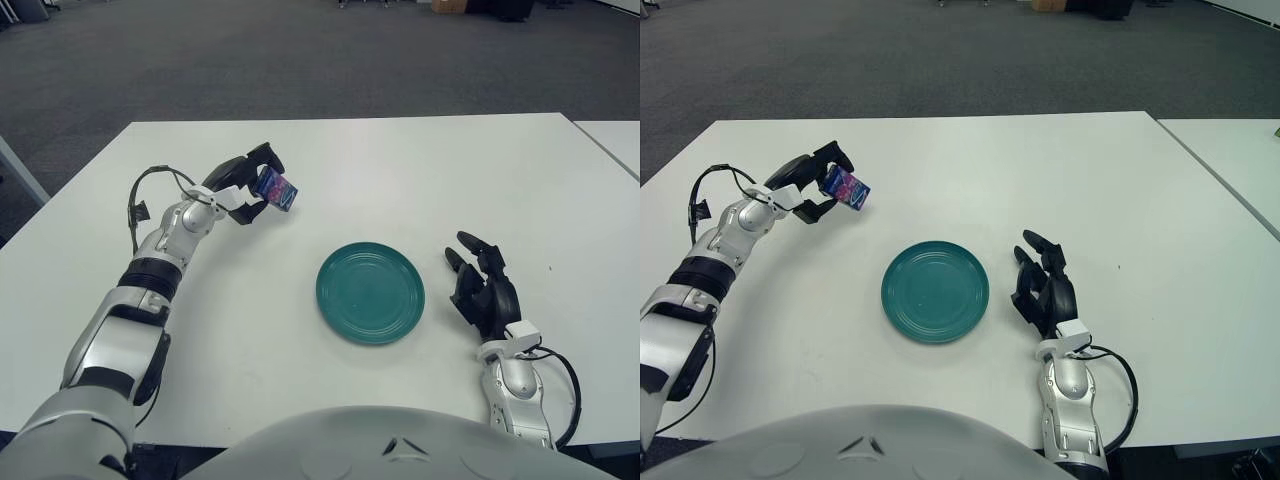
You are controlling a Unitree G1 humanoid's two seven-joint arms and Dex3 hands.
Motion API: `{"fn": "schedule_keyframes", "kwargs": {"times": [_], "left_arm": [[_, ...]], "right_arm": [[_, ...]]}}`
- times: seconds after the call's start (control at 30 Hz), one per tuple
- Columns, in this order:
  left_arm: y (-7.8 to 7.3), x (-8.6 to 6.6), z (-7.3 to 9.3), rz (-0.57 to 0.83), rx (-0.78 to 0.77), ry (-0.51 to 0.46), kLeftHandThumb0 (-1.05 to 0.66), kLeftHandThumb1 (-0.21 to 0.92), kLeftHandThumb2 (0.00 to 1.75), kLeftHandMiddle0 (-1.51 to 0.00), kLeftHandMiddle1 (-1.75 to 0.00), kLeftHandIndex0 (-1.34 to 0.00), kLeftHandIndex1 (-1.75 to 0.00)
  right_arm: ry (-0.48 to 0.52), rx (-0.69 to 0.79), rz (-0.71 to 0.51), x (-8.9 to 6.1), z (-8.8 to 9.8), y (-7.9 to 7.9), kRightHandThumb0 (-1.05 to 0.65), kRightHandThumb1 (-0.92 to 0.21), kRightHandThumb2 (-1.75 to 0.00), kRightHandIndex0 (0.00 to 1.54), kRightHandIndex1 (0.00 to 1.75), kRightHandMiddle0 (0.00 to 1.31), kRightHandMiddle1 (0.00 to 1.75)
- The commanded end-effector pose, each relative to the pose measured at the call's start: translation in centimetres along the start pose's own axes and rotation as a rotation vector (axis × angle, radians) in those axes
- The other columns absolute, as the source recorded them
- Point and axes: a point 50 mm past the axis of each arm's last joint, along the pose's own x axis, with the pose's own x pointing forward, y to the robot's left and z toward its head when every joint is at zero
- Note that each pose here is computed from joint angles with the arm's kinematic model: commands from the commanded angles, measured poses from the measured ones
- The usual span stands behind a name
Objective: Put the gum into the plate.
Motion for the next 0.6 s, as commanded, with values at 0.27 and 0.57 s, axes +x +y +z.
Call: {"fn": "schedule_keyframes", "kwargs": {"times": [0.27,0.57], "left_arm": [[0.0,-0.2,1.9,-0.007,-0.016,-0.068,0.0,0.11,1.56,-0.75,-1.75,-0.54,-1.75],[-1.3,-0.4,4.2,-0.023,-0.035,-0.158,0.0,0.08,1.59,-0.77,-1.75,-0.57,-1.75]], "right_arm": [[0.284,-0.009,-0.042,-2.9,-4.8,-0.9,-0.78,-0.92,-0.92,0.49,0.03,0.0,0.82],[0.28,-0.016,-0.042,-2.8,-4.8,-0.6,-0.79,-0.92,-0.92,0.48,0.02,0.0,0.84]]}}
